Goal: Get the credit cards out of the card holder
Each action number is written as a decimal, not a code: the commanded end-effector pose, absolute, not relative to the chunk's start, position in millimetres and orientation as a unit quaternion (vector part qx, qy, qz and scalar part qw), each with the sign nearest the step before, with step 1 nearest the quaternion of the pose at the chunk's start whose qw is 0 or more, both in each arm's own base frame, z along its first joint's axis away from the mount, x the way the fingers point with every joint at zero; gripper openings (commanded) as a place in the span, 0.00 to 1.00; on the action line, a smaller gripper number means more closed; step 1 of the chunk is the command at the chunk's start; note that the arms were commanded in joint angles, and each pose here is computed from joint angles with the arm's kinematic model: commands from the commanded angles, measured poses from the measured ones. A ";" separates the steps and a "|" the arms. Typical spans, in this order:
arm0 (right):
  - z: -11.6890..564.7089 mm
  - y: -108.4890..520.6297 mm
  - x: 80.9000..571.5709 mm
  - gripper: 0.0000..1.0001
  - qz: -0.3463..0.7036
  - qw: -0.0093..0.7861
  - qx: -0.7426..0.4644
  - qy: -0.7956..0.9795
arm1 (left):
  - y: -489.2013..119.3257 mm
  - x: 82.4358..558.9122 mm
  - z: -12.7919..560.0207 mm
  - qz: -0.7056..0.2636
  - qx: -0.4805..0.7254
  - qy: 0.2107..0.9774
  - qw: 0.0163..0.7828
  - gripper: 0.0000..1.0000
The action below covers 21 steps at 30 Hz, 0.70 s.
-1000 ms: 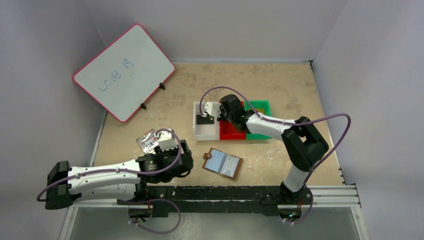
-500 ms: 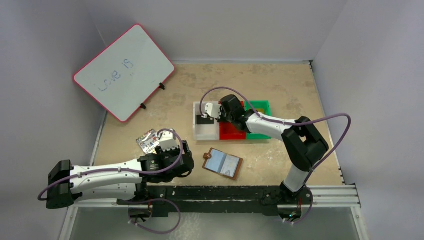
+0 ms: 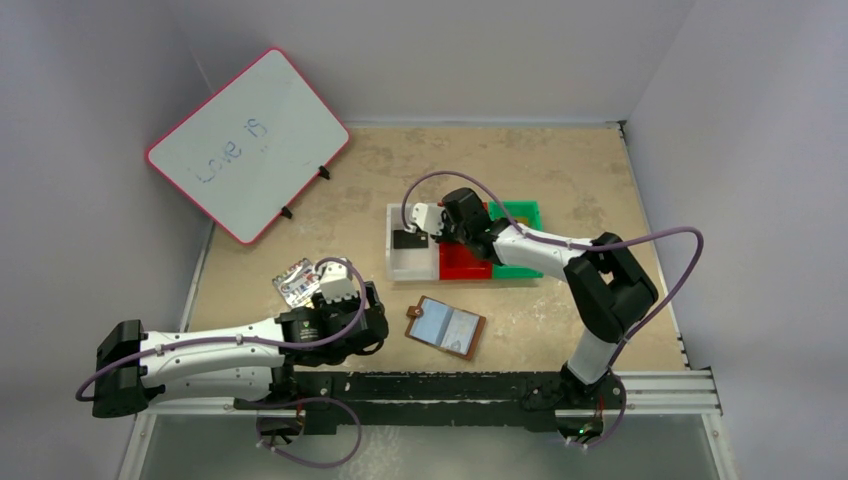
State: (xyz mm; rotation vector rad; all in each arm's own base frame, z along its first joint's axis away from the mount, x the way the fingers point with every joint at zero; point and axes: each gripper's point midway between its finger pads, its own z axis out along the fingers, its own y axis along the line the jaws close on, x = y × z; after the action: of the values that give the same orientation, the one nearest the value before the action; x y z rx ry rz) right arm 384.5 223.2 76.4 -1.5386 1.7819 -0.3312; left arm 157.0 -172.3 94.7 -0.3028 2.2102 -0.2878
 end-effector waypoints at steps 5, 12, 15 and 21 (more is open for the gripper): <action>99.1 224.7 387.8 0.36 -0.119 0.406 -0.578 0.698 | -175.9 158.2 94.8 -0.120 -0.119 0.885 0.435 0.73; 95.1 224.6 383.5 0.41 -0.108 0.402 -0.581 0.699 | -177.1 157.8 95.0 -0.120 -0.118 0.886 0.433 0.73; 96.1 224.3 383.8 0.41 -0.109 0.404 -0.580 0.699 | -176.8 158.0 95.3 -0.120 -0.120 0.885 0.433 0.73; 122.9 235.7 386.4 0.40 -0.061 0.449 -0.498 0.740 | -176.5 158.4 96.8 -0.120 -0.120 0.884 0.435 0.72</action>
State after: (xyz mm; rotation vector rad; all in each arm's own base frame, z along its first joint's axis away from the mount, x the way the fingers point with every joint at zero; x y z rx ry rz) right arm 379.8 223.1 74.2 -1.4849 1.8235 -0.2712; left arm 156.1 -173.3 92.0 -0.2900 2.2209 -0.2794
